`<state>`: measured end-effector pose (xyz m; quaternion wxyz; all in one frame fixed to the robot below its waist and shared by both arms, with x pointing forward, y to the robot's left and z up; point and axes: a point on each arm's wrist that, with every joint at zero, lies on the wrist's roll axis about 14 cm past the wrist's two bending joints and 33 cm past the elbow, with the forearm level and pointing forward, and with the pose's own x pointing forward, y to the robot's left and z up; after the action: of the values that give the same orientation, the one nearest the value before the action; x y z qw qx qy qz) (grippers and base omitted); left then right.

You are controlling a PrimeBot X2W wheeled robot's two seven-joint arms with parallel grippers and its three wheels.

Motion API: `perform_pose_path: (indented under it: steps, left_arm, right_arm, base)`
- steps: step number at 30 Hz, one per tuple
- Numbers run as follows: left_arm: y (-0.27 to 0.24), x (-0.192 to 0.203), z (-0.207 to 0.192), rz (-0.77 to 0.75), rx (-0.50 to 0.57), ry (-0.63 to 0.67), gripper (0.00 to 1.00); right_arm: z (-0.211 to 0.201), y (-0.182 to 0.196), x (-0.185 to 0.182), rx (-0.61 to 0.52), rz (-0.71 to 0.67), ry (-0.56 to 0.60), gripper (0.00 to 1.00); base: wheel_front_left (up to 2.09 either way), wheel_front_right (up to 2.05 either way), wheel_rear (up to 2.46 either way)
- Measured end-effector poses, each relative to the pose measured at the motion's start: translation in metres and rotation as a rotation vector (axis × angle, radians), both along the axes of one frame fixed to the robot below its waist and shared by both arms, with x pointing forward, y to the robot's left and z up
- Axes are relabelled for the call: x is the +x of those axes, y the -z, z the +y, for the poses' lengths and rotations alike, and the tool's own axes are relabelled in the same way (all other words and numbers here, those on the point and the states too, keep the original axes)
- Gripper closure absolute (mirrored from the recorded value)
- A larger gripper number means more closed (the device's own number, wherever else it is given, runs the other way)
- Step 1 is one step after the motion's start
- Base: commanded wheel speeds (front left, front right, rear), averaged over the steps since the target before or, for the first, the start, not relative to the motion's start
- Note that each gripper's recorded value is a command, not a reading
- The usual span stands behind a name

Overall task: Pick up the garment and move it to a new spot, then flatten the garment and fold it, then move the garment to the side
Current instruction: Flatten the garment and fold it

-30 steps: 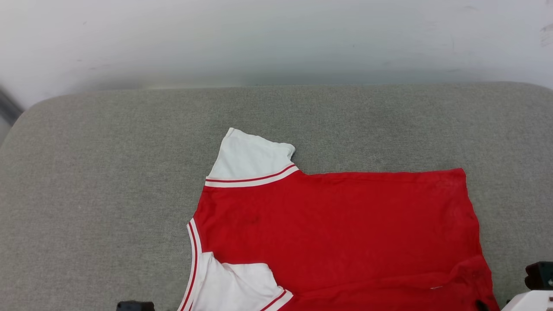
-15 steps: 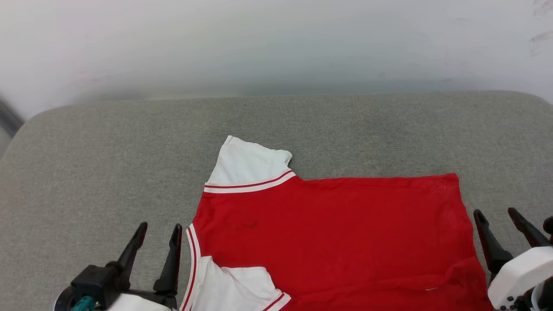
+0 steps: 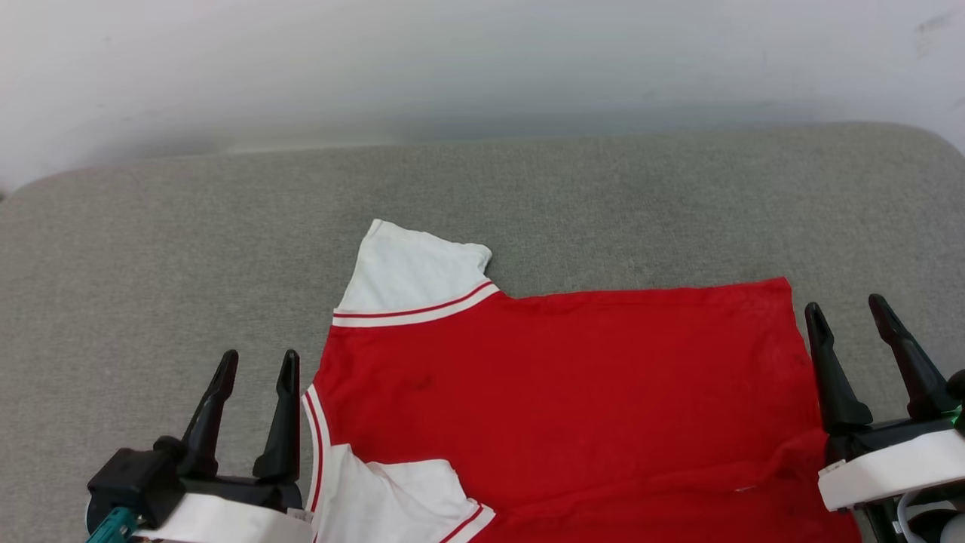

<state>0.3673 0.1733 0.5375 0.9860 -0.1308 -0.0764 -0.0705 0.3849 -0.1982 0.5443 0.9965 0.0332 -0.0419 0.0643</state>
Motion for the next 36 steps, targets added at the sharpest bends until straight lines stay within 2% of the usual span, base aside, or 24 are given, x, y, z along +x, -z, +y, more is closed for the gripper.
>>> perform_pose_path:
  steps: [6, 13, 18, 21, 24, 31, 36]
  left_arm:
    - [0.007, 0.028, -0.009, 0.003, 0.055, 0.054, 0.00]
    - [0.017, 0.090, -0.036, 0.126, 0.135, 0.241, 0.00]
    - [0.038, 0.141, -0.037, 0.341, 0.236, 0.338, 0.00]
    - [0.056, 0.166, -0.030, 0.493, 0.342, 0.368, 0.00]
    - [0.071, 0.185, -0.032, 0.625, 0.387, 0.402, 0.00]
    - [0.108, 0.209, -0.037, 0.899, 0.458, 0.474, 0.00]
    - [0.139, 0.214, -0.037, 1.038, 0.496, 0.496, 0.00]
  right_arm:
    - [-0.006, 0.010, 0.009, 0.007, 0.017, 0.021, 0.00]
    - [-0.014, 0.028, 0.026, 0.000, 0.055, 0.043, 0.00]
    - [-0.020, 0.045, 0.038, 0.001, 0.085, 0.062, 0.00]
    - [-0.026, 0.055, 0.041, 0.006, 0.104, 0.084, 0.00]
    - [-0.032, 0.064, 0.040, 0.016, 0.119, 0.112, 0.00]
    - [-0.046, 0.087, 0.035, 0.019, 0.166, 0.167, 0.00]
    - [-0.054, 0.098, 0.032, 0.017, 0.190, 0.199, 0.00]
  base:
    - [0.00, 0.00, 0.00]
    - [0.00, 0.00, 0.00]
    - [0.00, 0.00, 0.00]
    - [0.00, 0.00, 0.00]
    - [0.00, 0.00, 0.00]
    - [0.00, 0.00, 0.00]
    - [0.00, 0.00, 0.00]
